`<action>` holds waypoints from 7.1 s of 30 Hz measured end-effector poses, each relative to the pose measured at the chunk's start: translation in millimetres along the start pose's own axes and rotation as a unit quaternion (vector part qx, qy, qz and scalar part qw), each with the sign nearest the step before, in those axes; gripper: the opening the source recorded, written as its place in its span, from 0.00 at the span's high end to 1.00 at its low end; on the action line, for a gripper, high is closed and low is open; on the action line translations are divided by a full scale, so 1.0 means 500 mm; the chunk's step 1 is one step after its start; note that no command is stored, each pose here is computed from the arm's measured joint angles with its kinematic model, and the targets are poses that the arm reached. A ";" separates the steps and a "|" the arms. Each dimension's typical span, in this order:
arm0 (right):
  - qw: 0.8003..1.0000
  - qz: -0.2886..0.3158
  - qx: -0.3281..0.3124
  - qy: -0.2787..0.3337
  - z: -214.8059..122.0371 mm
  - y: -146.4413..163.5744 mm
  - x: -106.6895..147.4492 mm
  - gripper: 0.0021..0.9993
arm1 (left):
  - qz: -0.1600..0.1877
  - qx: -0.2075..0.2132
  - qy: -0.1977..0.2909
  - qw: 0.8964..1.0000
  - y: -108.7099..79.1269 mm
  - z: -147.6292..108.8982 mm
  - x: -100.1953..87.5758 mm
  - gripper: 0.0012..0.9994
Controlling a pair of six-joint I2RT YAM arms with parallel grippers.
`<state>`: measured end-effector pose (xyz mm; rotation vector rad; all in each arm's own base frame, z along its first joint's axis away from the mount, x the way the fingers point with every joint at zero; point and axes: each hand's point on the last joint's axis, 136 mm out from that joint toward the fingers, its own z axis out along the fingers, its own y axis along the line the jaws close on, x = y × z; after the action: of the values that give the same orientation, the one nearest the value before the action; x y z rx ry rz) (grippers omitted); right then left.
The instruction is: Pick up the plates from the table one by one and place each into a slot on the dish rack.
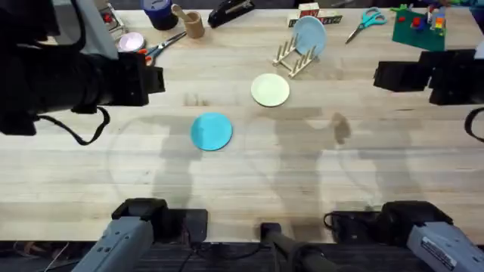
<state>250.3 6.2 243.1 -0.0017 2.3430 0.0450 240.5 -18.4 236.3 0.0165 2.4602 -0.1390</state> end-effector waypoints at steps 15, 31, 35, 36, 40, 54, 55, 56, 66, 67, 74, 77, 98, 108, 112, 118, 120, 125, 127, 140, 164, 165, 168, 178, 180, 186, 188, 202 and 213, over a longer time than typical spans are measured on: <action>1.000 0.000 0.000 0.003 0.000 0.000 0.003 0.00 | -0.056 0.232 0.072 0.968 -0.054 0.061 0.044 0.96; 1.000 0.000 0.000 0.003 0.000 0.000 0.003 0.00 | -0.128 0.360 0.142 0.913 -0.047 0.204 0.157 0.96; 1.000 0.000 0.000 0.003 0.000 0.000 0.003 0.00 | -0.158 0.360 0.160 0.906 -0.031 0.220 0.191 0.96; 1.000 0.000 0.000 0.003 0.000 0.000 0.003 0.00 | -0.161 0.360 0.160 0.905 -0.027 0.222 0.194 0.96; 1.000 0.000 0.000 0.004 0.000 0.000 0.003 0.00 | -0.157 0.359 0.158 0.907 -0.019 0.230 0.197 0.96; 1.000 0.000 0.000 0.003 0.000 0.000 0.003 0.00 | -0.174 0.375 0.201 0.888 -0.012 0.285 0.244 0.96; 1.000 0.000 0.000 0.003 0.000 0.000 0.003 0.00 | -0.172 0.375 0.199 0.889 -0.011 0.289 0.245 0.96; 1.000 0.000 0.000 0.003 0.000 0.000 0.003 0.00 | -0.172 0.375 0.199 0.889 -0.011 0.291 0.247 0.96; 1.000 0.000 0.000 0.003 0.000 0.000 0.003 0.00 | -0.178 0.356 0.194 0.896 0.003 0.311 0.245 0.96; 1.000 0.000 0.000 0.004 0.000 0.000 0.004 0.00 | -0.181 0.353 0.193 0.897 0.005 0.315 0.242 0.96; 1.000 0.000 0.000 0.003 0.000 0.000 0.003 0.00 | -0.185 0.346 0.211 0.896 -0.014 0.327 0.241 0.96; 1.000 0.000 0.000 0.003 0.000 0.000 0.003 0.00 | -0.190 0.340 0.220 0.894 -0.021 0.331 0.242 0.96; 0.996 0.065 -0.040 0.045 -0.003 0.029 0.041 0.00 | -0.209 0.336 0.229 0.889 -0.023 0.331 0.243 0.96; 0.976 0.138 -0.134 0.101 0.026 0.106 0.086 0.00 | -0.209 0.336 0.229 0.889 -0.023 0.331 0.243 0.96; 0.969 0.143 -0.169 0.112 0.042 0.144 0.102 0.00 | -0.209 0.336 0.229 0.889 -0.023 0.331 0.243 0.96; 0.956 0.124 -0.235 0.125 0.070 0.233 0.136 0.00 | -0.209 0.336 0.229 0.889 -0.023 0.331 0.243 0.96; 0.952 0.123 -0.249 0.130 0.078 0.257 0.140 0.00 | -0.209 0.336 0.229 0.889 -0.023 0.331 0.243 0.96; 0.942 0.115 -0.273 0.159 0.114 0.320 0.156 0.00 | -0.209 0.336 0.229 0.889 -0.023 0.331 0.243 0.96; 0.938 0.106 -0.284 0.168 0.130 0.349 0.162 0.00 | -0.209 0.336 0.229 0.889 -0.023 0.331 0.243 0.96; 0.916 0.125 -0.302 0.232 0.213 0.475 0.221 0.02 | -0.209 0.336 0.229 0.889 -0.023 0.331 0.243 0.96; 0.914 0.280 -0.222 0.190 0.162 0.590 0.269 0.00 | -0.209 0.336 0.229 0.889 -0.023 0.331 0.243 0.96; 0.912 0.288 -0.221 0.190 0.164 0.594 0.270 0.00 | -0.209 0.336 0.229 0.889 -0.023 0.331 0.243 0.96; 0.905 0.304 -0.229 0.190 0.172 0.615 0.272 0.00 | -0.209 0.335 0.229 0.890 -0.022 0.332 0.243 0.96; 0.890 0.334 -0.234 0.203 0.195 0.656 0.298 0.00 | -0.208 0.335 0.230 0.890 -0.022 0.332 0.244 0.96; 0.887 0.339 -0.239 0.204 0.197 0.665 0.300 0.00 | -0.208 0.335 0.230 0.890 -0.022 0.332 0.244 0.96; 0.883 0.341 -0.244 0.210 0.199 0.684 0.315 0.03 | -0.208 0.335 0.230 0.890 -0.022 0.332 0.244 0.96; 0.882 0.344 -0.242 0.211 0.204 0.684 0.319 0.06 | -0.208 0.335 0.230 0.890 -0.022 0.332 0.244 0.96; 0.880 0.352 -0.236 0.213 0.234 0.696 0.338 0.61 | -0.208 0.334 0.230 0.890 -0.022 0.332 0.244 0.96; 0.875 0.359 -0.249 0.208 0.226 0.704 0.325 0.97 | -0.210 0.335 0.227 0.890 -0.020 0.332 0.241 0.96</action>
<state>212.6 363.6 59.1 0.6630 2.5491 1.1078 250.2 -48.3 33.4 -0.2086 2.7007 -1.2976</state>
